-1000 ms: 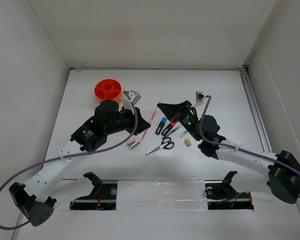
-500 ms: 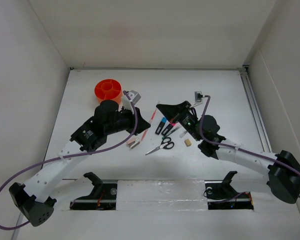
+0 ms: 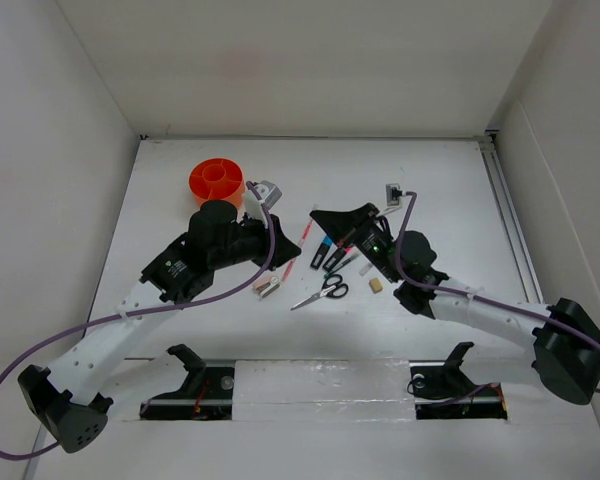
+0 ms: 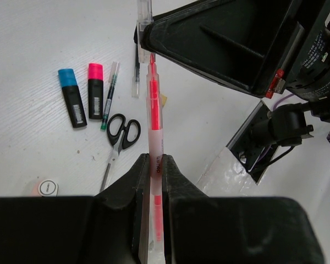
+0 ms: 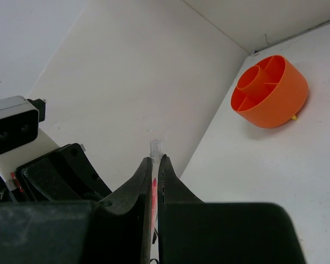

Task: Sort the stationery into containers
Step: Close the pen cap on the pen.

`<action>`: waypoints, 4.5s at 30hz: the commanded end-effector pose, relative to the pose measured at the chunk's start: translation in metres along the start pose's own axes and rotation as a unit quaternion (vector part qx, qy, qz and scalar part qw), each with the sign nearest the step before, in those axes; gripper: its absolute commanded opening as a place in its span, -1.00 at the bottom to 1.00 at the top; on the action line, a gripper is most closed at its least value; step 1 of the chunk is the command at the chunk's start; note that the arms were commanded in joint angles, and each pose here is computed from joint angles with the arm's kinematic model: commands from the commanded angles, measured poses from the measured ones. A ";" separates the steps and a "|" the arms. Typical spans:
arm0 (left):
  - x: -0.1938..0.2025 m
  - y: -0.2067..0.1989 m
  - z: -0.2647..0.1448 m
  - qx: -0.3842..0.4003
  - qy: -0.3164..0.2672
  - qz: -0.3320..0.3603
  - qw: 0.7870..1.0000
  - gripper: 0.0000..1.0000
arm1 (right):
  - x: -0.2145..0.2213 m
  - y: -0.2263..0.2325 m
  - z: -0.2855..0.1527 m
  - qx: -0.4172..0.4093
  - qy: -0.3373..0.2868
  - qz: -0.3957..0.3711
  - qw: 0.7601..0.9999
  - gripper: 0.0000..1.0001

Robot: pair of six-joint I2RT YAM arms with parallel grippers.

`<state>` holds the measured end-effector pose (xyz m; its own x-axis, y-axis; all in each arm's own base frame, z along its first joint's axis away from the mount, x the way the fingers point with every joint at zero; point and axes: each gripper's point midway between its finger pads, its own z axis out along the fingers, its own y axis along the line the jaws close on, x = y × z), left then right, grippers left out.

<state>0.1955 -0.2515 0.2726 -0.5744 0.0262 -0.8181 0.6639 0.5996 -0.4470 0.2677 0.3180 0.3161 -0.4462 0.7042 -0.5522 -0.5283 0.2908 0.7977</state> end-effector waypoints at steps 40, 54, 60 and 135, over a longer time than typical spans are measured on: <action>-0.032 0.002 -0.001 -0.025 -0.070 -0.038 0.997 -1.00 | 0.021 0.016 0.013 0.004 0.003 -0.006 1.000 -1.00; -0.042 0.007 -0.011 -0.047 -0.102 -0.045 0.993 -1.00 | 0.030 0.022 0.009 -0.003 0.023 -0.001 1.000 -1.00; -0.041 0.018 -0.010 -0.074 -0.104 -0.049 0.991 -1.00 | 0.052 0.027 0.014 -0.033 0.069 -0.023 0.997 -1.00; -0.045 0.047 -0.025 -0.178 -0.131 -0.029 0.975 -1.00 | 0.060 0.024 -0.019 -0.023 0.206 -0.083 0.975 0.45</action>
<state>0.2266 -0.2073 0.2821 -0.4763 -0.1268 -0.8701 0.4474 0.8170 -0.3639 0.2115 0.3685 0.2800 -0.6390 0.2774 -0.7175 -0.6290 0.3485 0.6949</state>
